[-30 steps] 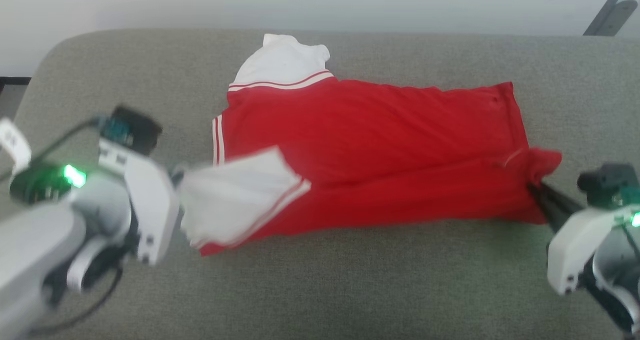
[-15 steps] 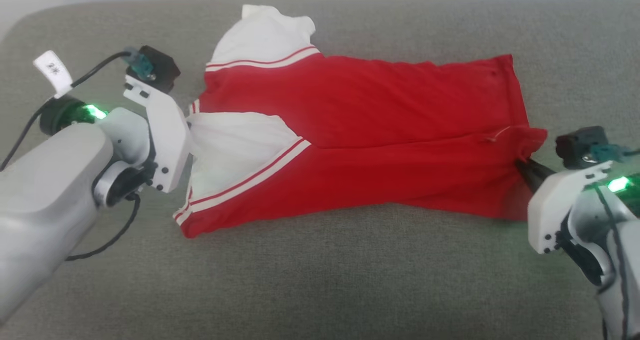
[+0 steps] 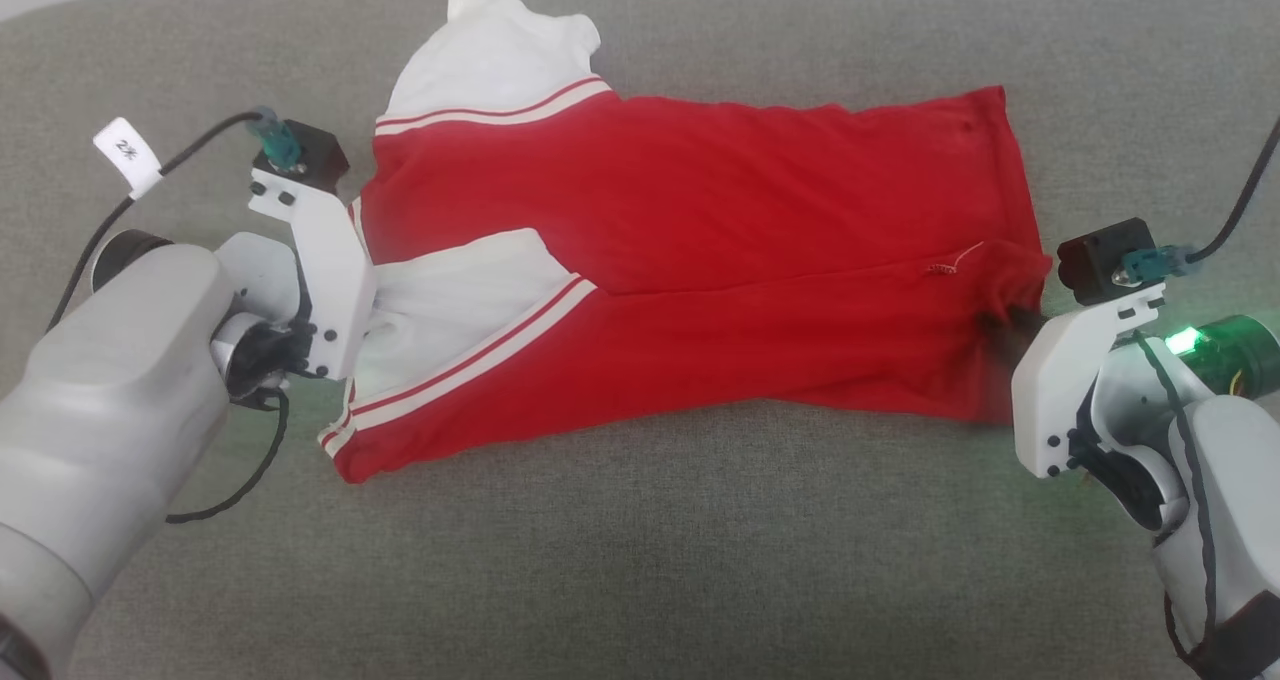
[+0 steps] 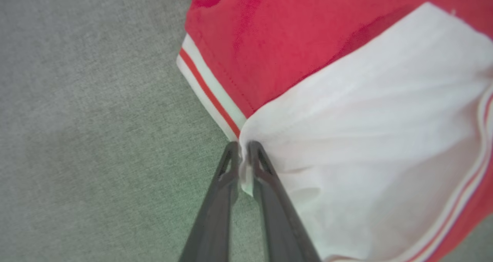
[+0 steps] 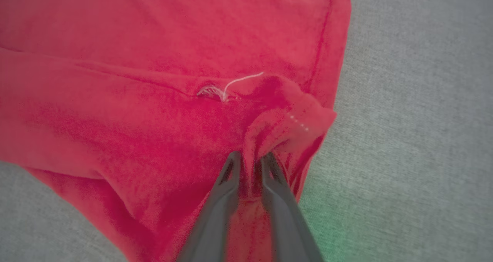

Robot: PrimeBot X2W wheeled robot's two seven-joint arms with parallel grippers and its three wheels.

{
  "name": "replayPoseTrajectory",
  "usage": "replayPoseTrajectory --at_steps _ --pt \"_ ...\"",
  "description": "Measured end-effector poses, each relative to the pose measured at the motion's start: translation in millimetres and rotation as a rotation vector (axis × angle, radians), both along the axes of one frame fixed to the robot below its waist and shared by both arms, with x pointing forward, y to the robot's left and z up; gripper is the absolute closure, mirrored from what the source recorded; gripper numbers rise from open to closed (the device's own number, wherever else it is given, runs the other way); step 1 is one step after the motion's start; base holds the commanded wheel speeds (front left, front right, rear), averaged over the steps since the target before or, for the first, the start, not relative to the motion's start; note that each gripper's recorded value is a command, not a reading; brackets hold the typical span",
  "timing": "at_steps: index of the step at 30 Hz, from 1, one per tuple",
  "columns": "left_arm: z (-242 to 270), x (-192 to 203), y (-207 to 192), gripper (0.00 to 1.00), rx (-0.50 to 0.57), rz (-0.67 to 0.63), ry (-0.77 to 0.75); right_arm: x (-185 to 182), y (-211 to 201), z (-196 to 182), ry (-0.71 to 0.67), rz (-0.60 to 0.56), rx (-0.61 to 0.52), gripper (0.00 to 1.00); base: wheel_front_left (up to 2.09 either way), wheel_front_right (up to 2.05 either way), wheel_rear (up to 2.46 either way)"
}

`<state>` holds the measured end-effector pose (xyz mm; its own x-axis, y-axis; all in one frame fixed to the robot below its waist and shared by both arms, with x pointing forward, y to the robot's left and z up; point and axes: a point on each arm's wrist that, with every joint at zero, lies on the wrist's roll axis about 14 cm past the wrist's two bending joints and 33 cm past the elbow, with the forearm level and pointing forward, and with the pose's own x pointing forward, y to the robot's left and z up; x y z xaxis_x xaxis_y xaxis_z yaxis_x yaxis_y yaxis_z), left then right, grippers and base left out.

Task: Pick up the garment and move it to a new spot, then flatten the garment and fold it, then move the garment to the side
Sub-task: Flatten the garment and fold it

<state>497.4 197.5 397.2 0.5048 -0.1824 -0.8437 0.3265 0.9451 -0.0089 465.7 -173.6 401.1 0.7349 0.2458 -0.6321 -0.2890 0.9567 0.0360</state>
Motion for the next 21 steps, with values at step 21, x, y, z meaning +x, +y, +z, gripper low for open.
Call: replayPoseTrajectory --at_steps 21 --pt "60.7 -31.9 -2.2 0.0 -0.015 -0.001 -0.016 -13.2 -14.4 109.1 -0.4 -0.11 0.092 0.0 0.0 0.0 0.0"
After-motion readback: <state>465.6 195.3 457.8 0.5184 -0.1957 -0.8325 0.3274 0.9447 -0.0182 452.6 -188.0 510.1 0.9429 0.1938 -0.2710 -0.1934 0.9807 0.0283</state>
